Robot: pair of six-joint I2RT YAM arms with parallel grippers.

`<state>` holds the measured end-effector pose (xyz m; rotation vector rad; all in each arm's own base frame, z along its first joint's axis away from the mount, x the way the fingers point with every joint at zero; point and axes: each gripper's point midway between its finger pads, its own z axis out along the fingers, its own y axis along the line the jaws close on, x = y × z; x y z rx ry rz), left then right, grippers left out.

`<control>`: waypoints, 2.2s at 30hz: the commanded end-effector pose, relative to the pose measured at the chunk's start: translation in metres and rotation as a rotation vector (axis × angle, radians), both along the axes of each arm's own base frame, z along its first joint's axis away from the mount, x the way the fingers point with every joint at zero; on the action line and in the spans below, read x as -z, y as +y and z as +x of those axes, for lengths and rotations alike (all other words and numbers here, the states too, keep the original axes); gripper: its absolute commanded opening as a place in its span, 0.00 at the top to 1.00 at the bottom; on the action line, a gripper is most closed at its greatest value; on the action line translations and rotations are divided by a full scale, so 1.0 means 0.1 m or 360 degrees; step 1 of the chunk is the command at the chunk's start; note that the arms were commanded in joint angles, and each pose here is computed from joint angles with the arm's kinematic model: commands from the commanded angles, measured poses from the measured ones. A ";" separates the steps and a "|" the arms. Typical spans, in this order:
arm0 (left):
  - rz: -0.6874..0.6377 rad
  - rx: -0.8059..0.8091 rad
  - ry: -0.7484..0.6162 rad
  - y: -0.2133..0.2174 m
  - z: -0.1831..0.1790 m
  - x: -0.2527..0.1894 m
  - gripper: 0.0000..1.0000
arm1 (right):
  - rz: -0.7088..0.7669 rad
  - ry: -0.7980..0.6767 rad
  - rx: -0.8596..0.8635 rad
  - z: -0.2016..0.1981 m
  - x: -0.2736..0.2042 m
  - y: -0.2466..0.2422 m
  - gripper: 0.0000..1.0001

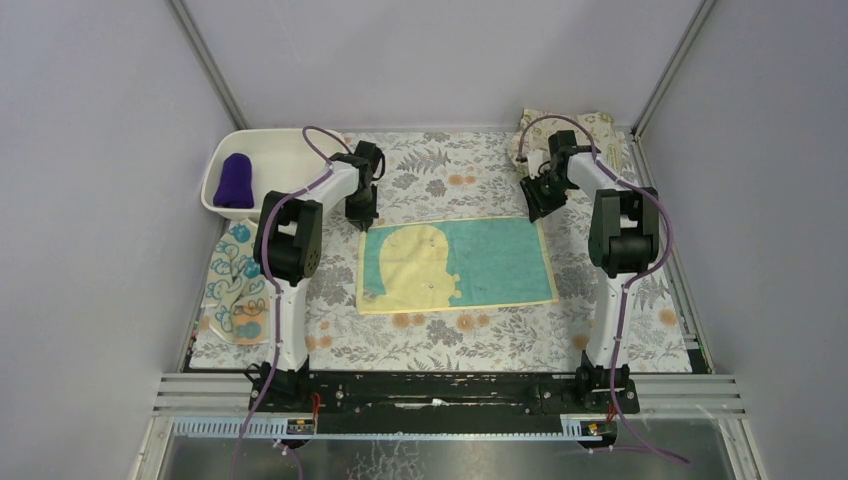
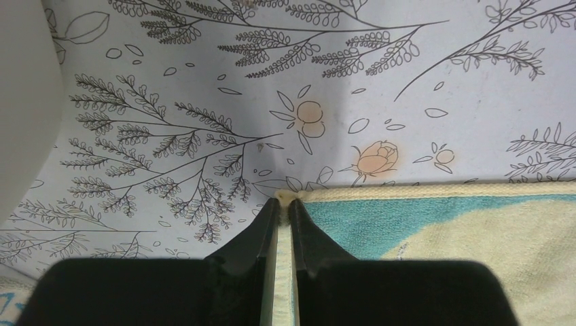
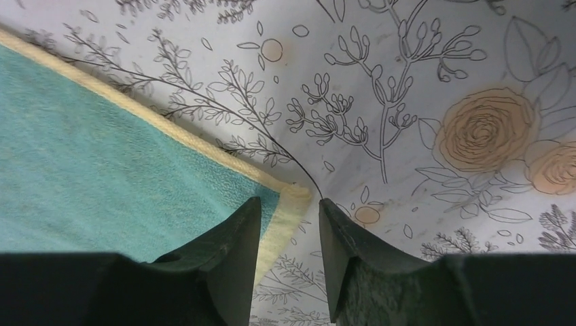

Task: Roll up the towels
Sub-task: Fold the towel at the center of the board.

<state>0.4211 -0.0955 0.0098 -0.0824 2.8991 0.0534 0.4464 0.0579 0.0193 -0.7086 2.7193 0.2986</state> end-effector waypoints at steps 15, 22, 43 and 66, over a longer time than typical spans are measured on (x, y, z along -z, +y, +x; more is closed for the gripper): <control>0.0187 0.0021 0.0147 0.21 -0.15 0.39 1.00 | -0.0240 0.0220 -0.0165 -0.31 0.46 -0.05 0.65; 0.0222 0.0019 0.0138 0.25 -0.15 0.37 1.00 | -0.0302 0.0213 -0.0158 -0.24 0.49 -0.11 0.78; 0.0158 -0.0013 -0.0296 0.21 0.81 -0.32 1.00 | -0.0491 -0.0328 0.0044 0.60 -0.54 -0.44 1.00; 0.0093 -0.0172 -0.0361 0.30 0.08 -0.74 1.00 | -0.0244 -0.0474 0.0610 -0.30 -0.89 -0.35 1.00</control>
